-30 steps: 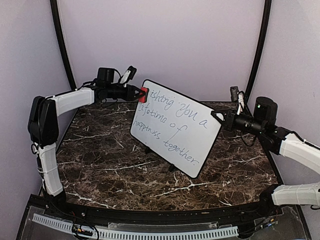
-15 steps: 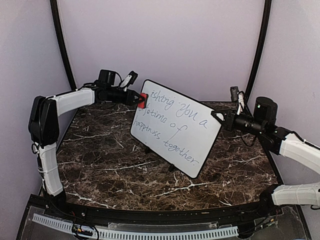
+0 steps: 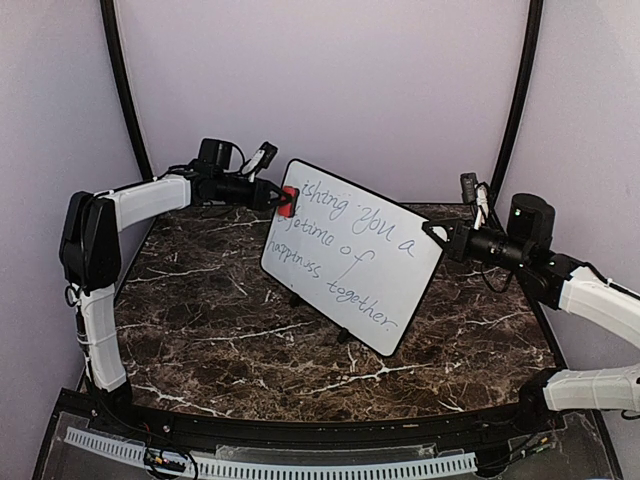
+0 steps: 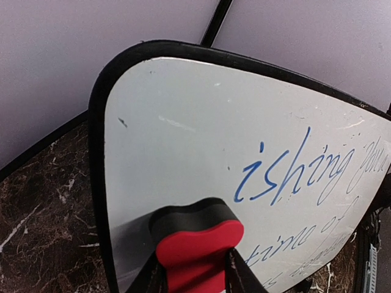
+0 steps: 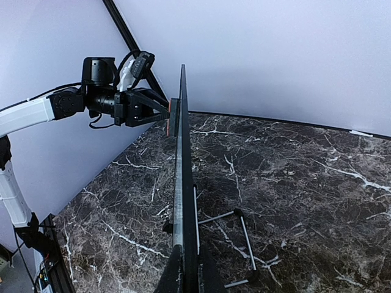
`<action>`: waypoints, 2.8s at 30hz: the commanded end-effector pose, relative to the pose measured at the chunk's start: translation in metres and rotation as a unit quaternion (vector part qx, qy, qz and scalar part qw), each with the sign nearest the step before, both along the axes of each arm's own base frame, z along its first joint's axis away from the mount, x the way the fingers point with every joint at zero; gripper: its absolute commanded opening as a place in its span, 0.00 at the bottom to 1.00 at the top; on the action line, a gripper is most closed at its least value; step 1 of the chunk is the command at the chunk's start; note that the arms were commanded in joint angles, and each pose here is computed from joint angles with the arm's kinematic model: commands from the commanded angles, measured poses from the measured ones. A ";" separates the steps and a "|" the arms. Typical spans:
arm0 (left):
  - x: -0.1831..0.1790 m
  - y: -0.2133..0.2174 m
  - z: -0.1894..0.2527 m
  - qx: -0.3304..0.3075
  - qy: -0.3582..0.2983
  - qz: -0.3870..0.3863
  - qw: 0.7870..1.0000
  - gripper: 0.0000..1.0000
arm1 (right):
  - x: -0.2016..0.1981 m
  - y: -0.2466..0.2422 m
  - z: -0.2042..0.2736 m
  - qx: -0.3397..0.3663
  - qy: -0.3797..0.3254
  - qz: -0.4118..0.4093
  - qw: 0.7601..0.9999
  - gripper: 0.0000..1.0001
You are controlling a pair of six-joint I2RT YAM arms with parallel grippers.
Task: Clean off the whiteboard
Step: Erase the center of the whiteboard.
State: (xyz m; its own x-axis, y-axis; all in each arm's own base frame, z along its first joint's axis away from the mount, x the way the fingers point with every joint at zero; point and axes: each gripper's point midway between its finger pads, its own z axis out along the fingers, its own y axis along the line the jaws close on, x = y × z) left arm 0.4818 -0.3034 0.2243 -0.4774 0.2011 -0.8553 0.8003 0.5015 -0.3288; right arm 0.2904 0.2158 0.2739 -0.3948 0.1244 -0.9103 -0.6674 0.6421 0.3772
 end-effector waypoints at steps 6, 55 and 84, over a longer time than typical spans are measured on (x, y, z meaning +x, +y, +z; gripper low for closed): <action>0.005 -0.006 0.058 -0.042 -0.082 -0.005 0.996 0.32 | -0.003 0.007 -0.007 -0.043 -0.022 0.024 0.999 0.00; 0.005 -0.028 0.047 -0.022 -0.057 0.012 0.998 0.32 | -0.009 0.008 -0.006 -0.040 -0.023 0.030 0.998 0.00; 0.000 -0.023 0.043 0.018 -0.039 0.015 0.999 0.32 | -0.009 0.010 -0.009 -0.044 -0.019 0.032 0.998 0.00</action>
State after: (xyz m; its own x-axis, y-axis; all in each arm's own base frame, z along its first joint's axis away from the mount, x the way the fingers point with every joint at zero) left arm 0.4786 -0.3276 0.2519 -0.4582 0.2106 -0.8636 0.7942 0.5332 -0.2914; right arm 0.2895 0.2195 0.2731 -0.4070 0.1127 -0.9065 -0.6664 0.6421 0.3790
